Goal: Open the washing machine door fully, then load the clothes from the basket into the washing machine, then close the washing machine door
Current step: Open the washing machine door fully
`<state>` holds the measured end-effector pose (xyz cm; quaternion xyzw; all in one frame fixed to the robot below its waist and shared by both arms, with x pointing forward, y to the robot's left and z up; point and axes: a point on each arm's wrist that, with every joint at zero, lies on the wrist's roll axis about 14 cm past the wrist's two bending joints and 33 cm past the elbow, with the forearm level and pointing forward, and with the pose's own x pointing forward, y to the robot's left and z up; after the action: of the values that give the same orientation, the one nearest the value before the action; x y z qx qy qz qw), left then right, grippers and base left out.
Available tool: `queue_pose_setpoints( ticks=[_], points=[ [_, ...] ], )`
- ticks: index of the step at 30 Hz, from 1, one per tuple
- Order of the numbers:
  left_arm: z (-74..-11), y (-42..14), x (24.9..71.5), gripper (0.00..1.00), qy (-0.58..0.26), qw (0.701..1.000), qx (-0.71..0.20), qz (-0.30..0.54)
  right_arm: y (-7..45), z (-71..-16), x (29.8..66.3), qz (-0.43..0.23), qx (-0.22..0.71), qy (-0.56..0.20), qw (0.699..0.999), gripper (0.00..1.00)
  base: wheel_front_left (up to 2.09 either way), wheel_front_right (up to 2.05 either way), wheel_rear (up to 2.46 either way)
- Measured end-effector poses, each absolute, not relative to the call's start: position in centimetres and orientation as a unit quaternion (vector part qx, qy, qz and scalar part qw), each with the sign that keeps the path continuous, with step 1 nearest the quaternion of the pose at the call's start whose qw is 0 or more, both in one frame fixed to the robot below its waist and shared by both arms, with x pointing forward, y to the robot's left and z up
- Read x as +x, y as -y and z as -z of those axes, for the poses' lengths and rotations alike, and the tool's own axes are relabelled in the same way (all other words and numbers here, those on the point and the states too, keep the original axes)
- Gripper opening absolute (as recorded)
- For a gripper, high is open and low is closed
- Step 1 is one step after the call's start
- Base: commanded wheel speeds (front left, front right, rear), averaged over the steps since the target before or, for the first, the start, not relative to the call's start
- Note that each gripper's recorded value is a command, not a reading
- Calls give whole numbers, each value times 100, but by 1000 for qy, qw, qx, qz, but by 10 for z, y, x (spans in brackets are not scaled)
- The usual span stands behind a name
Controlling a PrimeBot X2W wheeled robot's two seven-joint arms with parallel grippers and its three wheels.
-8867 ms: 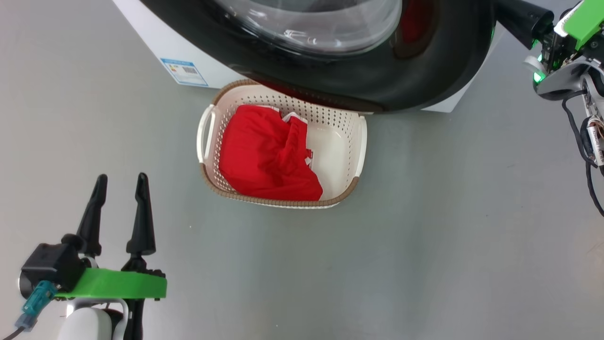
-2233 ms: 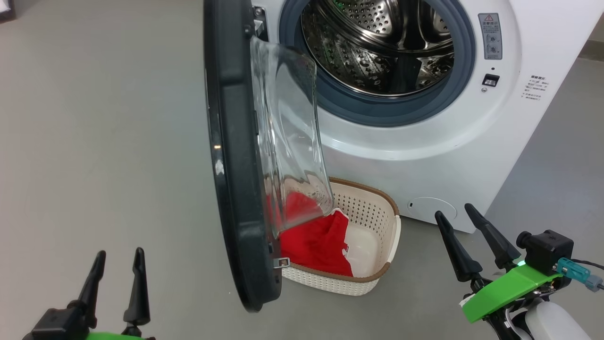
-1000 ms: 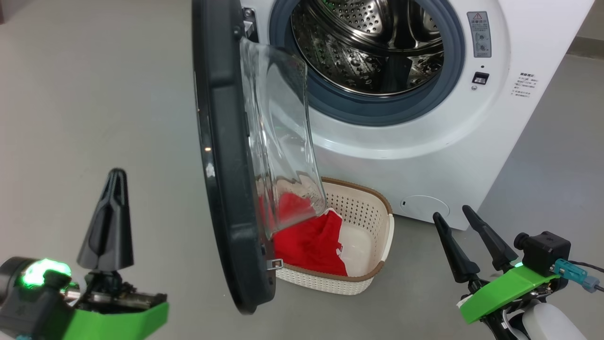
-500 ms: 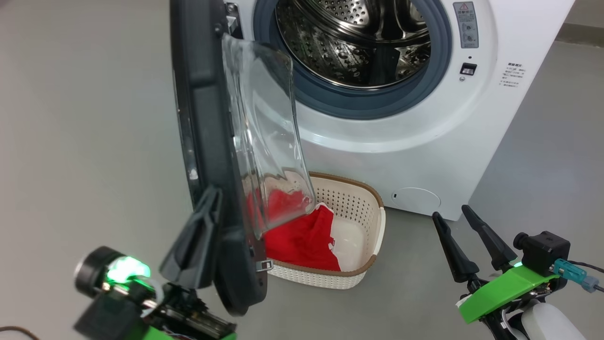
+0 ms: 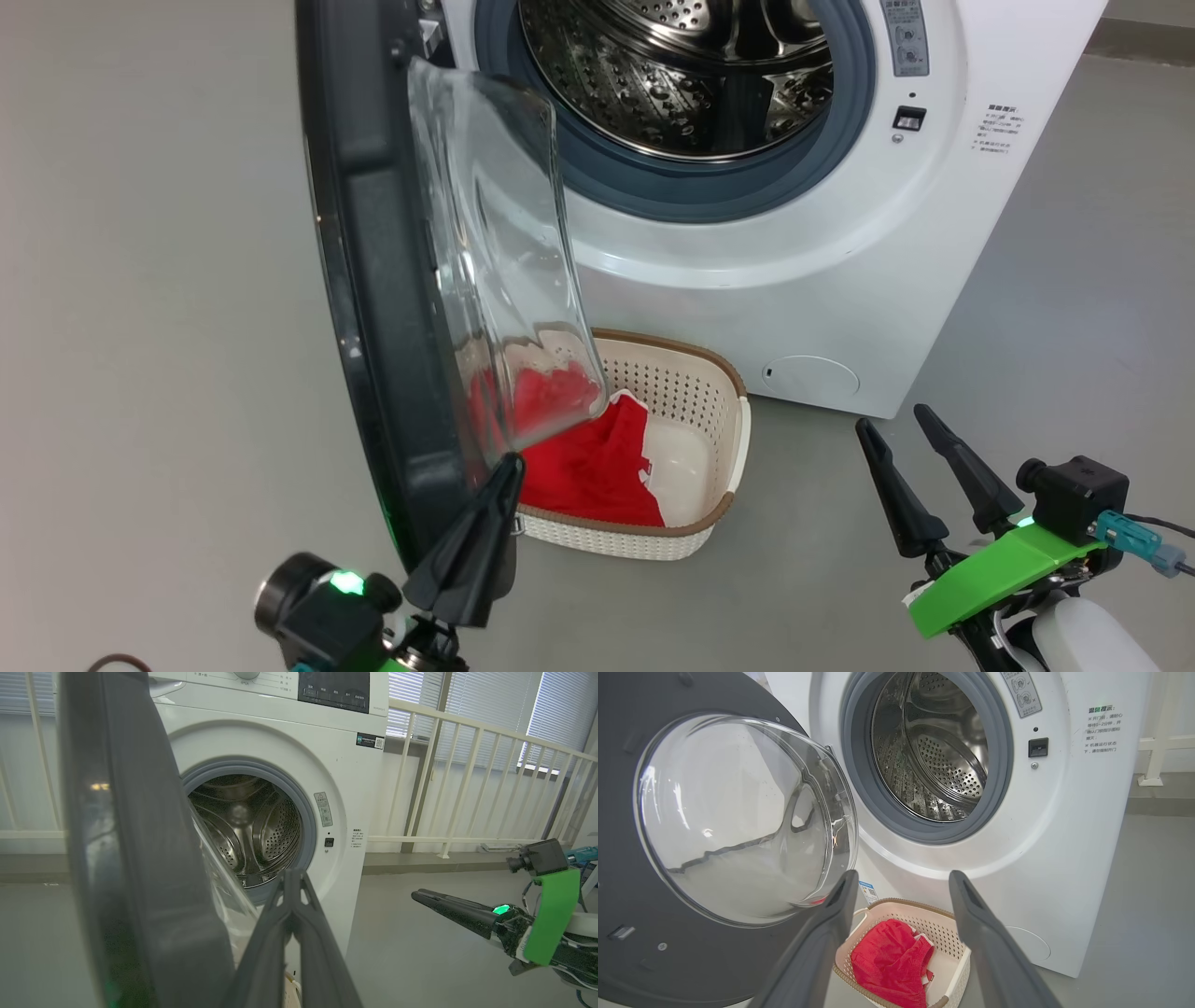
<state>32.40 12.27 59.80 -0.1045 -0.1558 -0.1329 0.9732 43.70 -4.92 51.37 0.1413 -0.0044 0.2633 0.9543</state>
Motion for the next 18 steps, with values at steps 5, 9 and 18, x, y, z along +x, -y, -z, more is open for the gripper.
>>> queue_pose_setpoints(
  ticks=[5,9,18],
  points=[
    [-574,-113,326,0,115,975,-126,142,51,-513,437,-261,142,4,955,100,0,0,0],
    [-556,-110,328,0,85,977,-134,144,53,-513,437,-258,142,4,956,100,0,0,0],
    [-529,-119,329,0,49,981,-142,122,53,-513,438,-258,142,5,956,100,0,0,0]
  ],
)
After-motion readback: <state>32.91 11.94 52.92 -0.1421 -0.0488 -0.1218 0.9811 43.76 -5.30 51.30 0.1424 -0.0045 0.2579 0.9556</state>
